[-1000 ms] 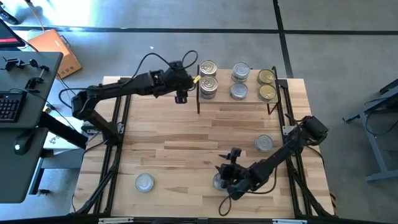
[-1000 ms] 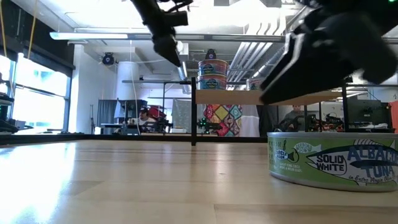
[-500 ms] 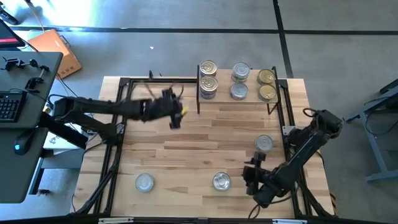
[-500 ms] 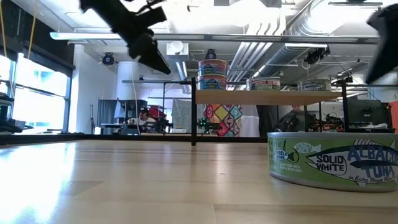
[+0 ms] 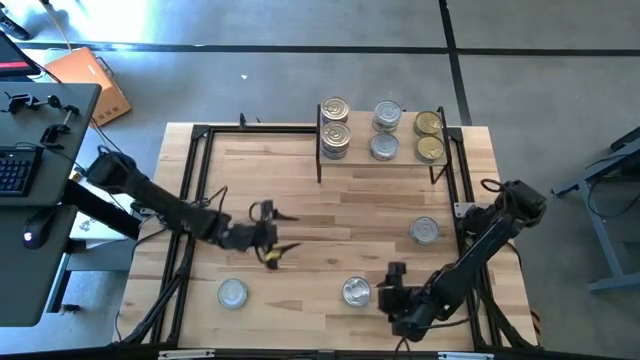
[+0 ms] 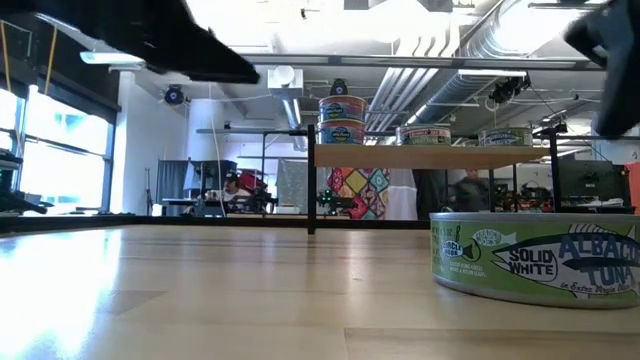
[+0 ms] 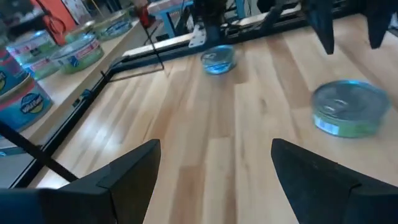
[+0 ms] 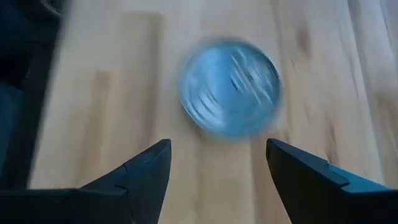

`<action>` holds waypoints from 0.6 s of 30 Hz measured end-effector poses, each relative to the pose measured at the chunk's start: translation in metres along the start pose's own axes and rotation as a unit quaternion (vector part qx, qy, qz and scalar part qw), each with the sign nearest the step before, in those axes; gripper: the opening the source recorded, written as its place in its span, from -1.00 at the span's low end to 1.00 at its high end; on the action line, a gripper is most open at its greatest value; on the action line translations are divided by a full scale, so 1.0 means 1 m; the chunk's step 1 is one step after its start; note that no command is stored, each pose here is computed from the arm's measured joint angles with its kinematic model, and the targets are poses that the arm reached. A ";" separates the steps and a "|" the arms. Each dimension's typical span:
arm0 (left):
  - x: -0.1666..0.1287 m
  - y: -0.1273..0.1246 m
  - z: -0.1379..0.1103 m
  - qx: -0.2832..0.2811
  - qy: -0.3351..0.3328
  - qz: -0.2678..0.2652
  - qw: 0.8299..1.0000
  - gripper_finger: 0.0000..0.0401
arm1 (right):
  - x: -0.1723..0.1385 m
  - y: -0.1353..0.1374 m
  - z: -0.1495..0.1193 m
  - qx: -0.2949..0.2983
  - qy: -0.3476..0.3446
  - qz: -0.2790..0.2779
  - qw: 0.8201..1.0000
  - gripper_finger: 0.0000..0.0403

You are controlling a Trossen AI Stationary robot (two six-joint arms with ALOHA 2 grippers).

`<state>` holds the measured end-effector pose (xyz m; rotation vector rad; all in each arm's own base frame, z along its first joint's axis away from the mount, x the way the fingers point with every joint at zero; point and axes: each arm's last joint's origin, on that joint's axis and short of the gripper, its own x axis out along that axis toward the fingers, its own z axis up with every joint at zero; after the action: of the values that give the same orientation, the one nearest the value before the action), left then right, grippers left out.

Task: Stack canned seafood by type on shelf
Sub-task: Stack the green tuna can on top of the other green tuna can on the shelf

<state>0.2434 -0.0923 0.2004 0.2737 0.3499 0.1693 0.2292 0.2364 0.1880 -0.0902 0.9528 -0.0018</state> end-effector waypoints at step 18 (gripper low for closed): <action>-0.027 -0.045 -0.007 0.000 -0.021 0.031 0.999 0.48 | -0.051 -0.035 0.043 0.035 -0.071 -0.074 0.994 0.26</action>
<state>0.2210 -0.1396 0.1898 0.2886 0.3007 0.2246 0.2362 0.2073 0.2566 -0.0944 0.8007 -0.1645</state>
